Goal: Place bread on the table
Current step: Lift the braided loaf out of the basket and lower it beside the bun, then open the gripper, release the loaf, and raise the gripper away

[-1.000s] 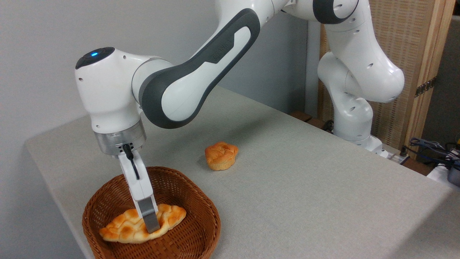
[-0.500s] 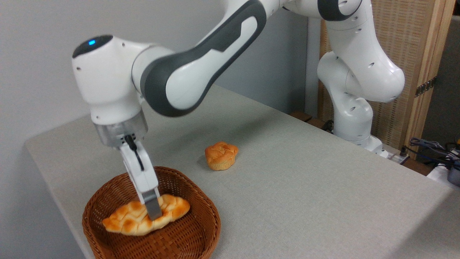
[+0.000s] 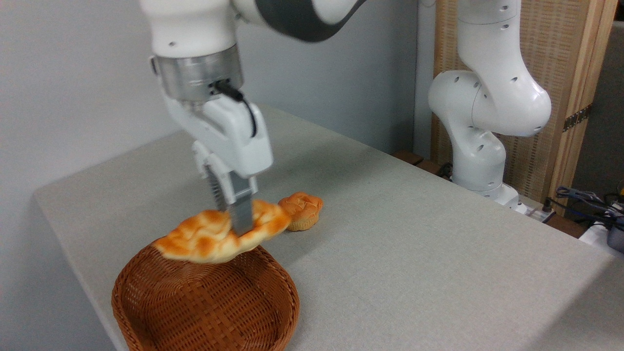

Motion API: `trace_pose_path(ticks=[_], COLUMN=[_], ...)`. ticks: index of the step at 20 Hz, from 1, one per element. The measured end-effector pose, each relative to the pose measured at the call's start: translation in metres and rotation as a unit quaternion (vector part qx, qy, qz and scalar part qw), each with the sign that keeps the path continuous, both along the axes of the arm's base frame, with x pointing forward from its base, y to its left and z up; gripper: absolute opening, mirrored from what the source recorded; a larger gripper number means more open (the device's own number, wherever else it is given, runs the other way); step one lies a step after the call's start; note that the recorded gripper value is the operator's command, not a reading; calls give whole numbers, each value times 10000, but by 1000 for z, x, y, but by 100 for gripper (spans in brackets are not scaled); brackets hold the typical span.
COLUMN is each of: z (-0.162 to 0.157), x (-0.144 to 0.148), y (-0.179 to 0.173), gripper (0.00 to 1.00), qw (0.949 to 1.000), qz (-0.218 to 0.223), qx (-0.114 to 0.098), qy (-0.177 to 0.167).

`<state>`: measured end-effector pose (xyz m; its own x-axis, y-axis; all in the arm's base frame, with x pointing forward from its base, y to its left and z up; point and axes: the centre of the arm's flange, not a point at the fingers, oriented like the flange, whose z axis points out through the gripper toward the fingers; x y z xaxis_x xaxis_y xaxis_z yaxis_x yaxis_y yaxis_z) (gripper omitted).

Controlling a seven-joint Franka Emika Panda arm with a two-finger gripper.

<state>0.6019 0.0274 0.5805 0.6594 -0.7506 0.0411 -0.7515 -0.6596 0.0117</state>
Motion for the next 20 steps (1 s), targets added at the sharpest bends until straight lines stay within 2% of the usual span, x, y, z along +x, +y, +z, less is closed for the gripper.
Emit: trace_pose_path(ticks=[1, 4, 5, 6, 10, 11, 12, 14, 15, 20], z=[-1, -19, -30, -43, -99, -112, -123, -137, -141, -145], x=[-11, -45, -58, -70, -97, -101, -105, -110, -111, -113], y=[1, -4, -7, -11, -28, -31, -33, -35, -36, -38], gripper=[13, 13, 16, 24, 39, 59, 87, 97, 100, 100], qw=[9998, 9984, 9974, 9961, 9906, 9892, 9877, 9857, 9851, 9845], qz=[-97, -196, -217, -252, -193, -182, -188, -242, -262, -243], qx=[1, 2, 3, 32, 438, 505, 560, 650, 698, 747], qy=[160, 540, 685, 841, 1283, 1367, 1447, 1536, 1551, 1565])
